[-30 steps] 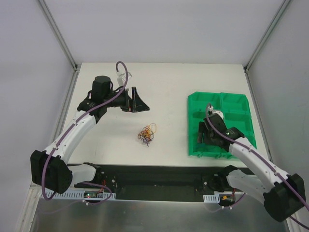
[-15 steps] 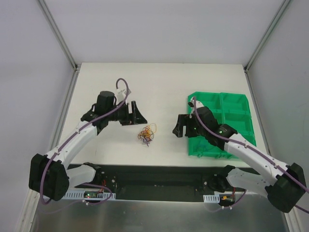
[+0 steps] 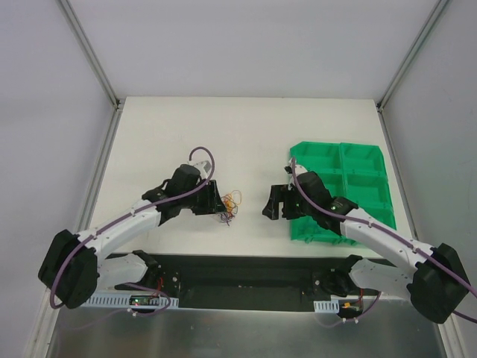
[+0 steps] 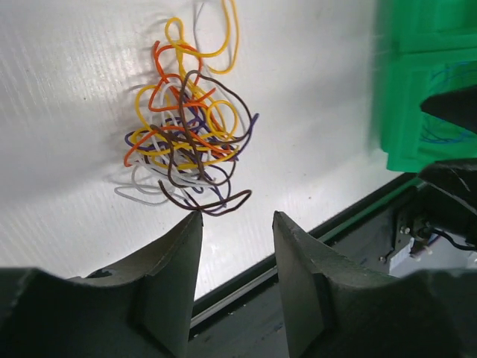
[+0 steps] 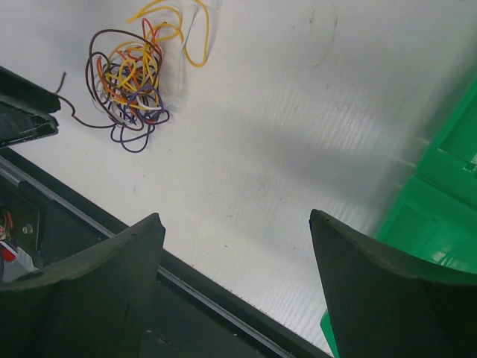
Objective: Untangle the cables
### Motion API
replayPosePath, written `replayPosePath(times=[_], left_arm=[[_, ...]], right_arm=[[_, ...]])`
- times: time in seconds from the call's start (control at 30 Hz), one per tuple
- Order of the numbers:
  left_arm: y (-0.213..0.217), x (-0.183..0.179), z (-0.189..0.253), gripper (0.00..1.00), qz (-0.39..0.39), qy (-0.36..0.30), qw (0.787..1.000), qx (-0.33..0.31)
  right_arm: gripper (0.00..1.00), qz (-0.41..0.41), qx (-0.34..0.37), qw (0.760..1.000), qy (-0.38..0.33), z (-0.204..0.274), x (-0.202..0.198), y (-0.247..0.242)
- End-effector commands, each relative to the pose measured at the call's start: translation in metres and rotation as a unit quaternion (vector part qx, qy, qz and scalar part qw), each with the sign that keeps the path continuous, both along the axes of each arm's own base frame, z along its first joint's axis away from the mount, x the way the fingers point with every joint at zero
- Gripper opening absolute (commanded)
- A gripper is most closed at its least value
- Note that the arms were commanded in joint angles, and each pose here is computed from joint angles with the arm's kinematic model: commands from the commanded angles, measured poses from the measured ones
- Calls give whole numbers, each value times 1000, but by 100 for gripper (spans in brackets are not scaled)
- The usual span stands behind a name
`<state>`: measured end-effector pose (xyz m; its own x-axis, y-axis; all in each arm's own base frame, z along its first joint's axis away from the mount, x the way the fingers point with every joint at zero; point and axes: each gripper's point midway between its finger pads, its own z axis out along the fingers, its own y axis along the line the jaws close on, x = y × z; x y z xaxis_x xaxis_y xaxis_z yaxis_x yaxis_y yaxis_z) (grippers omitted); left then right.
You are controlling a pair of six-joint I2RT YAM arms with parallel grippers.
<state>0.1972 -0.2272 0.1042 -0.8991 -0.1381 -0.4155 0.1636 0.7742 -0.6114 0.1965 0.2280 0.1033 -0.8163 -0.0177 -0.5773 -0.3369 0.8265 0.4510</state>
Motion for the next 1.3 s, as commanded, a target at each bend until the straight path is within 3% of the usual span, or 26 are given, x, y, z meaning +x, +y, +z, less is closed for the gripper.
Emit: replayPosePath(times=[0.0,0.2,0.37,0.4,0.5,0.57,0.8,0.93,1.17,1.27], left_arm=[[-13,25,2,42,-2,-31,999,22],[-26,31,-6,42,-8,-19,1000,17],[-22,32,-10,34,5,-17,1000,25],[-20,31,-9,38,11,-20,1000,22],[-15,27,-5,63,11,-36,999,17],[-9,26,-4,72,16,-41,999,27],[7,32,-13,72,18,-21,995,100],[7,42,-19,83,26,-20,992,118],[10,55,-37,71,41,-10,988,149],[9,55,-40,65,44,-14,989,141]], right_arm=[[82,0,36,999,-15,9,-1,7],[82,2,42,999,0,-1,-5,11],[83,11,46,999,-11,6,10,25],[84,17,42,999,-17,8,16,30],[84,28,30,999,-22,15,43,45],[83,34,23,999,-21,15,64,55],[67,84,-41,995,-47,-12,114,91],[65,123,-28,989,-79,-12,117,113],[56,158,-42,983,-88,-36,103,127],[55,95,-28,993,-57,-42,109,123]])
